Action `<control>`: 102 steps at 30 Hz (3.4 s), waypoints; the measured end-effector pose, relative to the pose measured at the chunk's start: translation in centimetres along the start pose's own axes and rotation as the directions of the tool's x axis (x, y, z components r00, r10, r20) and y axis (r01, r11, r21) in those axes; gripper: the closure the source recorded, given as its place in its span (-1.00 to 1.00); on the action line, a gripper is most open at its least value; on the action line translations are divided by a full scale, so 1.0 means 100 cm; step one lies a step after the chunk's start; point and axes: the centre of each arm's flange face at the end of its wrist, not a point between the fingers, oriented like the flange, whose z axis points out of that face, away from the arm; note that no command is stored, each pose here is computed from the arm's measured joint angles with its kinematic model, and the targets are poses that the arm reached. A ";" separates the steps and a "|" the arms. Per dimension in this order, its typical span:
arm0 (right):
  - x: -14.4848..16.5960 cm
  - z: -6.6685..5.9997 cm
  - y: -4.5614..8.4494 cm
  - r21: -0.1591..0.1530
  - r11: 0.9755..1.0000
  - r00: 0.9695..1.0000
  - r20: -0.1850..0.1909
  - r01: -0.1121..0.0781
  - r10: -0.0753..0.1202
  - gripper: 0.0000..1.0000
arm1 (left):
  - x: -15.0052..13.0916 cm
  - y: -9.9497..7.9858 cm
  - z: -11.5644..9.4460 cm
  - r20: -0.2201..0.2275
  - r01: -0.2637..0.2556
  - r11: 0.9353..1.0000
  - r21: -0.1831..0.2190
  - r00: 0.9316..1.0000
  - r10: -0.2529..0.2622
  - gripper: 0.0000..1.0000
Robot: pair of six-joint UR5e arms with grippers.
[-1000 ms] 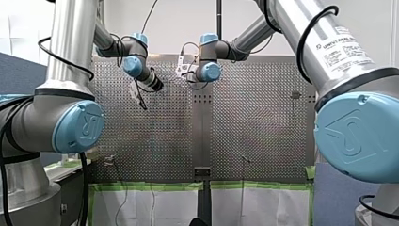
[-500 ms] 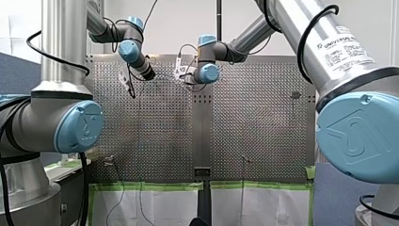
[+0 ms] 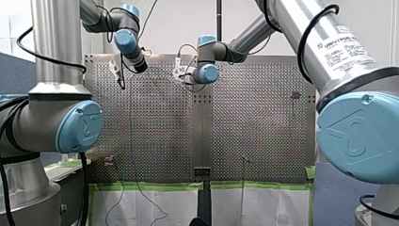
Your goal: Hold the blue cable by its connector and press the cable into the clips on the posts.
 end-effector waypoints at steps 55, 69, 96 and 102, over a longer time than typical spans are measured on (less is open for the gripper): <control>0.063 -0.010 -0.052 0.127 0.991 0.993 -0.104 -0.042 0.055 1.00 | -0.049 0.052 0.023 0.194 0.062 0.995 -0.077 0.980 -0.046 0.91; 0.060 -0.006 -0.046 0.119 0.992 0.994 -0.099 -0.043 0.055 1.00 | -0.051 0.063 0.034 0.194 0.067 0.995 -0.072 0.980 -0.052 0.91; 0.042 0.004 -0.023 0.086 0.995 0.996 -0.076 -0.042 0.049 1.00 | -0.062 0.068 0.068 0.208 0.084 0.996 -0.018 0.975 -0.079 0.91; 0.041 0.006 -0.016 0.076 0.996 0.996 -0.079 -0.045 0.051 1.00 | -0.065 0.071 0.070 0.213 0.090 0.996 -0.017 0.973 -0.085 0.91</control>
